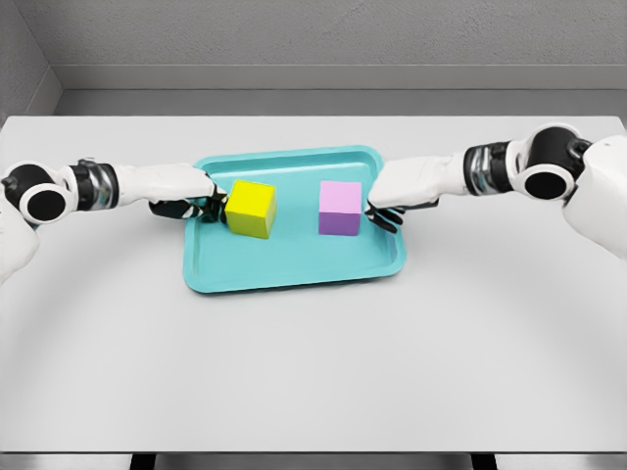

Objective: Push two cubes

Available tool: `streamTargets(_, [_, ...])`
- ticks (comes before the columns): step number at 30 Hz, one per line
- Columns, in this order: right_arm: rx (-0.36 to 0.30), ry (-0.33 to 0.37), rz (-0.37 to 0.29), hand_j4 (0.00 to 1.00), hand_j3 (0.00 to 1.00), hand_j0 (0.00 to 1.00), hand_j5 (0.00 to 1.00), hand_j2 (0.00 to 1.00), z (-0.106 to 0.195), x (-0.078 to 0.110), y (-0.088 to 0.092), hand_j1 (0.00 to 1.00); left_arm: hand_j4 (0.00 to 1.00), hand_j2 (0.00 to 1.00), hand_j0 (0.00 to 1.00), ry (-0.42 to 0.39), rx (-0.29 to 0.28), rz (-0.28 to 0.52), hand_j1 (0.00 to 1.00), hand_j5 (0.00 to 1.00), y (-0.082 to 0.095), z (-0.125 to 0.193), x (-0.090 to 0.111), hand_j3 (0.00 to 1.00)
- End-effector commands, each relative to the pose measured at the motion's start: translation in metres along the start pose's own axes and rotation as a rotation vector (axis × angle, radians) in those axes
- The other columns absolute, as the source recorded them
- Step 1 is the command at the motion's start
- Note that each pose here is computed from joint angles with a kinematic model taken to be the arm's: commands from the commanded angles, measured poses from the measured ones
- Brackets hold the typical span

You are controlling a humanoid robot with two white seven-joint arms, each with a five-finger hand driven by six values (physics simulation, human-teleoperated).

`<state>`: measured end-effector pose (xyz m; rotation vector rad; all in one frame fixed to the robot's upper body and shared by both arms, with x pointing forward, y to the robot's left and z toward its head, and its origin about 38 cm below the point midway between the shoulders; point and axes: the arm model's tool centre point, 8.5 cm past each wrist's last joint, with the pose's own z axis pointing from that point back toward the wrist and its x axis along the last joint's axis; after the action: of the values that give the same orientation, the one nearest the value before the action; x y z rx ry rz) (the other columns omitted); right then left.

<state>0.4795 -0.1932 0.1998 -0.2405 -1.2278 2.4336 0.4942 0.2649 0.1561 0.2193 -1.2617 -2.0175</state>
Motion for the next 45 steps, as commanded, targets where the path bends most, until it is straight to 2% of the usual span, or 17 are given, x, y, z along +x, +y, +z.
streamTargets(1, [0.018,0.017,-0.014,0.13,0.13,0.13,0.13,0.13,-0.002,-0.005,0.006,0.13,0.44,0.44,0.44,-0.013,0.007,0.007,0.44,0.44,0.002,-0.001,0.003,0.44])
streamTargets(4, [0.026,0.041,-0.033,0.13,0.13,0.13,0.13,0.13,-0.003,-0.015,0.008,0.13,0.44,0.44,0.44,-0.017,0.012,0.004,0.44,0.44,0.004,-0.001,0.004,0.44])
streamTargets(7, [0.044,0.033,-0.03,0.13,0.13,0.13,0.13,0.13,-0.011,-0.014,0.008,0.13,0.45,0.45,0.45,-0.035,0.022,-0.012,0.45,0.45,0.009,-0.001,0.01,0.45])
streamTargets(11, [0.051,0.028,-0.035,0.13,0.13,0.13,0.13,0.13,-0.018,-0.013,0.007,0.13,0.46,0.46,0.46,-0.028,0.026,-0.007,0.46,0.46,0.01,0.003,0.007,0.46])
streamTargets(16, [0.049,0.026,-0.009,0.13,0.13,0.13,0.13,0.13,-0.024,-0.011,-0.002,0.13,0.46,0.46,0.46,-0.038,0.032,-0.001,0.46,0.46,0.011,0.001,0.009,0.46])
streamTargets(29, [0.036,-0.035,0.049,0.13,0.13,0.13,0.13,0.13,-0.05,0.009,-0.031,0.13,0.46,0.46,0.46,-0.071,0.026,-0.001,0.46,0.46,0.011,-0.011,0.019,0.46])
streamTargets(39, [0.056,0.041,-0.011,0.13,0.13,0.13,0.13,0.13,-0.031,-0.018,-0.013,0.13,0.46,0.46,0.46,-0.021,0.033,0.011,0.46,0.46,0.015,0.005,0.002,0.46])
streamTargets(43, [0.078,0.053,-0.028,0.13,0.13,0.13,0.13,0.13,-0.034,-0.022,-0.003,0.13,0.46,0.46,0.46,0.024,0.044,0.023,0.46,0.46,0.015,0.028,-0.014,0.46])
streamTargets(45, [0.081,0.054,-0.023,0.13,0.13,0.13,0.13,0.13,-0.034,-0.022,-0.003,0.13,0.46,0.46,0.46,0.025,0.044,0.023,0.46,0.46,0.015,0.029,-0.015,0.46])
